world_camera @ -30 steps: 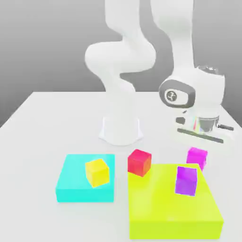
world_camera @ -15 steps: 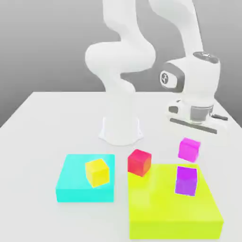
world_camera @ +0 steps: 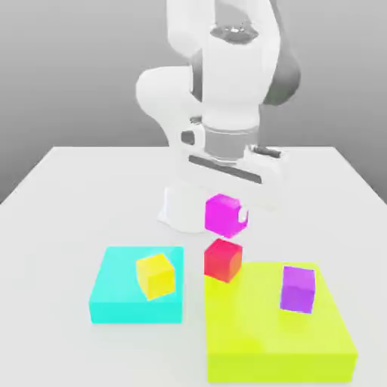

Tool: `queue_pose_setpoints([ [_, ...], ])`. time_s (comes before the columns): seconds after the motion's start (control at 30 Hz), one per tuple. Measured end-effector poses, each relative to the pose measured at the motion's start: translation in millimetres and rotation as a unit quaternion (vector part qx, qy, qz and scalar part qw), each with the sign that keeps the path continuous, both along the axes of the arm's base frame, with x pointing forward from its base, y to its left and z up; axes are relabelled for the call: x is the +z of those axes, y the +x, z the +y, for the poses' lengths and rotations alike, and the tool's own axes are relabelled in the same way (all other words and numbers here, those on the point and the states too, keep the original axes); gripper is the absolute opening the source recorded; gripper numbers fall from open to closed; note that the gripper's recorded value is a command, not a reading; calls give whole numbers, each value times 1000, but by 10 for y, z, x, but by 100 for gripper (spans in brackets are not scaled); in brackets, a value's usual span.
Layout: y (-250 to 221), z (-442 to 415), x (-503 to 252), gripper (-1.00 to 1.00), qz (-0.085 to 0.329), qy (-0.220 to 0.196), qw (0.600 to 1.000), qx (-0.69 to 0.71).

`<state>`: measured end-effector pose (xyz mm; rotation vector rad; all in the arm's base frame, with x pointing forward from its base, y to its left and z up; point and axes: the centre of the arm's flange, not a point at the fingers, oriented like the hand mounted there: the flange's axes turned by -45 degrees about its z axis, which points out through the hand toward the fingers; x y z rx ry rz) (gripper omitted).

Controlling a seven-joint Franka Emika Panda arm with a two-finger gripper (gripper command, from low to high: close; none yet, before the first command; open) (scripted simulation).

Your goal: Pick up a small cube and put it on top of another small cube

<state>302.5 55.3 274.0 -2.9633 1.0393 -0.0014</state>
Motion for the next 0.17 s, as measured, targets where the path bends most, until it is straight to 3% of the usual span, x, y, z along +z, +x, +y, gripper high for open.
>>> queue_pose_setpoints([
  [0.03, -8, -1, -96, -100, 0, 0, 1000, 0],
  [0.07, -15, -1, -158, 100, 0, 0, 1000, 0],
  [0.17, -15, -1, -158, 100, 0, 0, 1000, 0],
])
